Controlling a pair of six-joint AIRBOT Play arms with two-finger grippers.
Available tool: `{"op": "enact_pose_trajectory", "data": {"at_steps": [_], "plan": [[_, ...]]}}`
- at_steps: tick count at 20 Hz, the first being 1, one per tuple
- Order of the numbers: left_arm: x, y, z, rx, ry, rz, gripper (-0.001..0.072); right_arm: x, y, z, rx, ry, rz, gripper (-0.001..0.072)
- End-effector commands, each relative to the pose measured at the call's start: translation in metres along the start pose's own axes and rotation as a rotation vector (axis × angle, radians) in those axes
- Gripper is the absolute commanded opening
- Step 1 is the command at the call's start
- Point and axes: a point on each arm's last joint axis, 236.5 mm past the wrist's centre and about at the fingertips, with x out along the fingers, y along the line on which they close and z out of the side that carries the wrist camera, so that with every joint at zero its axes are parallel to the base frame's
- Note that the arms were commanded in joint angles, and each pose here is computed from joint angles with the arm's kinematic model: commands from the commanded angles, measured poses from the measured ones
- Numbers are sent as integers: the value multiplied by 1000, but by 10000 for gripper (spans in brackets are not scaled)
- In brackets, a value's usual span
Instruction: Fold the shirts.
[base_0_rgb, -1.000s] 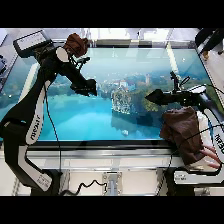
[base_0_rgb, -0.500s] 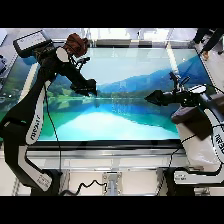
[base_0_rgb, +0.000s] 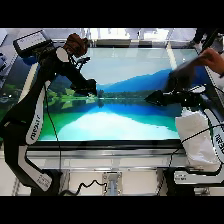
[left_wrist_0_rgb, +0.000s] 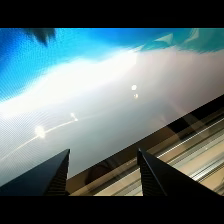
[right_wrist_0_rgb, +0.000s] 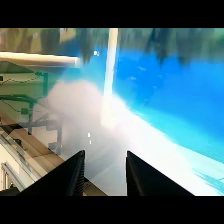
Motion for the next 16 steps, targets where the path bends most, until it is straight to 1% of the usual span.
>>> {"op": "enact_pose_trajectory", "data": {"at_steps": [1, 7, 12, 16], "plan": [[0, 0, 0, 17, 0, 0, 499, 0, 0, 0, -1, 0, 1, 306], [0, 0, 0, 17, 0, 0, 499, 0, -1, -2, -4, 7, -4, 306], [0, 0, 0, 20, 0, 1, 499, -1, -9, -10, -24, 41, -38, 308], [0, 0, 0, 20, 0, 1, 498, -1, -6, -15, -23, 62, -25, 308]]}}
